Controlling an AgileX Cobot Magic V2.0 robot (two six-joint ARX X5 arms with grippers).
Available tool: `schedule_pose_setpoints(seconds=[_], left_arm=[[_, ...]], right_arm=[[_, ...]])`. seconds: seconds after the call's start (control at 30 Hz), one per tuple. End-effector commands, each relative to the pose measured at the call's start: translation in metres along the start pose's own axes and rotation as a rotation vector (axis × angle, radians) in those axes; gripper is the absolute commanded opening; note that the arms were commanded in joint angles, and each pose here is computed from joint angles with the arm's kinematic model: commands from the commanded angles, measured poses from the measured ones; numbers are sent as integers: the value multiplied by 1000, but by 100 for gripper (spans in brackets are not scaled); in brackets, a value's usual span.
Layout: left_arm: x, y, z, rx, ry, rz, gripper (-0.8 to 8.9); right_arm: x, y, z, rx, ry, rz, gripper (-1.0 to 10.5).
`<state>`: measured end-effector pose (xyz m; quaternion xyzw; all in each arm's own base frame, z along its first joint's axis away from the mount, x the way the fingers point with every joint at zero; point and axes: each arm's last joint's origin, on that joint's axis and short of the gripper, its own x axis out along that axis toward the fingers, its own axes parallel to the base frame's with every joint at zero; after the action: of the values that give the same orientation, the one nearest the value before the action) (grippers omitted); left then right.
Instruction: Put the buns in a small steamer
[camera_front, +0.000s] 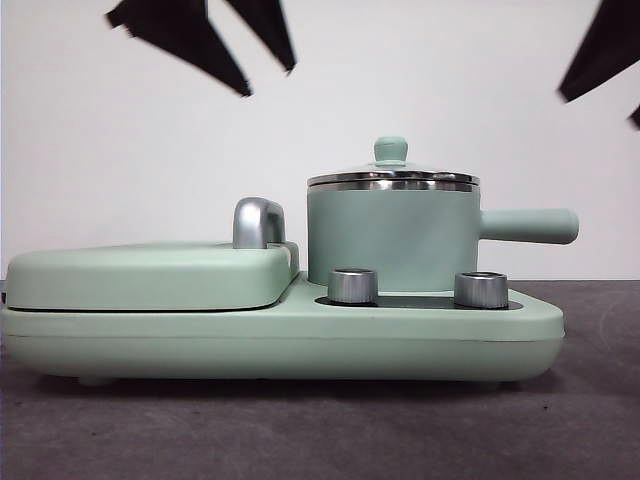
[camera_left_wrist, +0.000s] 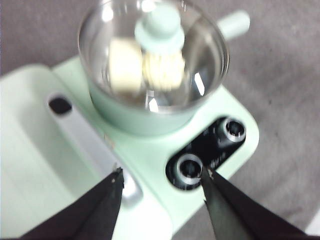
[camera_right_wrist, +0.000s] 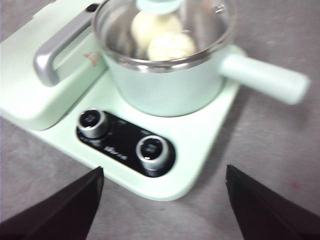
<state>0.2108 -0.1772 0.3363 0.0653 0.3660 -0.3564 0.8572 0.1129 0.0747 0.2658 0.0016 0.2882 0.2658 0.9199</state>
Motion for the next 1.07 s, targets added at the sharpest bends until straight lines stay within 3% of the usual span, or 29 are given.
schedule_pose_setpoints(seconds=[0.03, 0.37, 0.67, 0.73, 0.8, 0.83, 1.07], left_arm=[[-3, 3, -17, -34, -4, 2, 258], [-14, 19, -90, -180, -43, 44, 249], [-24, 22, -99, -188, -75, 61, 248], [-24, 22, -100, -188, -74, 60, 215], [-24, 22, -100, -188, -74, 60, -14], [-24, 22, -100, -190, -74, 60, 20], [-27, 21, -106, -191, -13, 67, 27]], right_arm=[[10, 3, 6, 3, 30, 48, 387], [48, 10, 35, 12, 174, 128, 387], [64, 13, 47, 14, 198, 154, 378], [64, 13, 47, 15, 198, 154, 238], [64, 13, 47, 15, 198, 155, 6], [64, 13, 47, 15, 198, 154, 8], [62, 15, 47, 24, 209, 213, 11]])
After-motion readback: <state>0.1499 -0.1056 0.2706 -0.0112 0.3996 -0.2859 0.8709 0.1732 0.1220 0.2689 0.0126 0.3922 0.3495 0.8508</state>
